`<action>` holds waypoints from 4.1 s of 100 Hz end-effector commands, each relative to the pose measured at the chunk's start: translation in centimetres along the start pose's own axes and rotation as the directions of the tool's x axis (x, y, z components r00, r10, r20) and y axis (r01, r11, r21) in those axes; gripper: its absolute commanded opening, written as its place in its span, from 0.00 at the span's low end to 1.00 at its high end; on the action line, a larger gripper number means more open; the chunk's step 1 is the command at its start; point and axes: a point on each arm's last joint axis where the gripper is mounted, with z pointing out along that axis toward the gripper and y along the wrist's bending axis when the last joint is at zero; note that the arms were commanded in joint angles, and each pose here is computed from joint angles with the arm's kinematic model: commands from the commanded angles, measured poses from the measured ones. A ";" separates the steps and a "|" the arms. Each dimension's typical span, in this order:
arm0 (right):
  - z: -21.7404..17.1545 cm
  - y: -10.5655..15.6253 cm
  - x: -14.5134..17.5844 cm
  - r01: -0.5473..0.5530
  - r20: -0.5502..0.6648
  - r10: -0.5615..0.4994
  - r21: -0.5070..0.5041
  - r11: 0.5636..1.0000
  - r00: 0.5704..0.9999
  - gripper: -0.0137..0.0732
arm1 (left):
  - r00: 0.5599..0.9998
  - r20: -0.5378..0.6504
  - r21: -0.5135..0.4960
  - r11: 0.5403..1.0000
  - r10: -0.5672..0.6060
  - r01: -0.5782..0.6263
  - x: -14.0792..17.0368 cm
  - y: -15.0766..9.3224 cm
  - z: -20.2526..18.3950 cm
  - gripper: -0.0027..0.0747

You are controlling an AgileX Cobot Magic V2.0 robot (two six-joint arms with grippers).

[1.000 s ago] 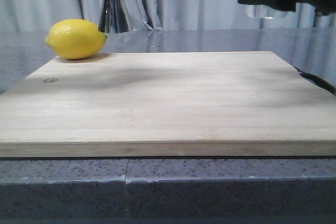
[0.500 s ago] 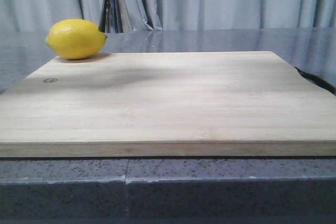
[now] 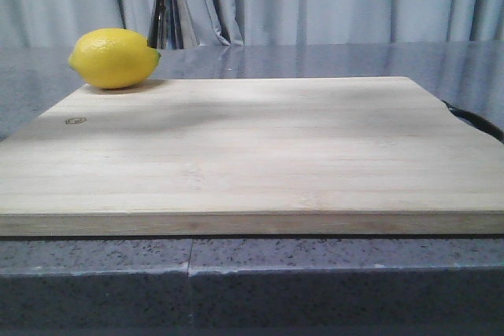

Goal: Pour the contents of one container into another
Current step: 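Lift the beaker and move it above the held jigger, then tilt the beaker with the right gripper, pouring liquid into the jigger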

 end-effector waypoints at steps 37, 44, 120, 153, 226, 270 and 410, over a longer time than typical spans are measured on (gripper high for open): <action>-0.1 0.7 -3.5 0.327 0.102 -0.335 0.088 0.941 0.937 0.50 | 0.987 0.156 0.041 0.999 0.025 -0.031 -3.3 -0.9 -0.2 0.33; -0.1 0.8 -3.6 0.364 0.100 -0.374 0.100 0.926 0.922 0.50 | 0.987 0.156 0.041 0.999 0.025 -0.031 -3.3 -0.9 -0.2 0.33; -0.5 2.3 -4.1 0.536 0.047 -0.546 0.133 0.834 0.837 0.50 | 0.987 0.156 0.041 0.999 0.025 -0.031 -3.3 -0.9 -0.2 0.33; -0.5 2.1 -4.2 0.589 0.039 -0.602 0.162 0.792 0.798 0.50 | 0.987 0.156 0.041 0.999 0.025 -0.031 -3.3 -0.9 -0.2 0.33; -0.8 2.5 -4.7 0.679 0.011 -0.695 0.206 0.705 0.719 0.50 | 0.987 0.156 0.041 0.999 0.025 -0.031 -3.3 -0.9 -0.2 0.33; -0.9 2.3 -4.9 0.718 -0.003 -0.739 0.234 0.655 0.674 0.50 | 0.987 0.156 0.041 0.999 0.025 -0.031 -3.3 -0.9 -0.2 0.33; -1.1 1.9 -5.4 0.810 -0.050 -0.841 0.305 0.501 0.539 0.50 | 0.987 0.156 0.041 0.999 0.025 -0.031 -3.3 -0.9 -0.2 0.33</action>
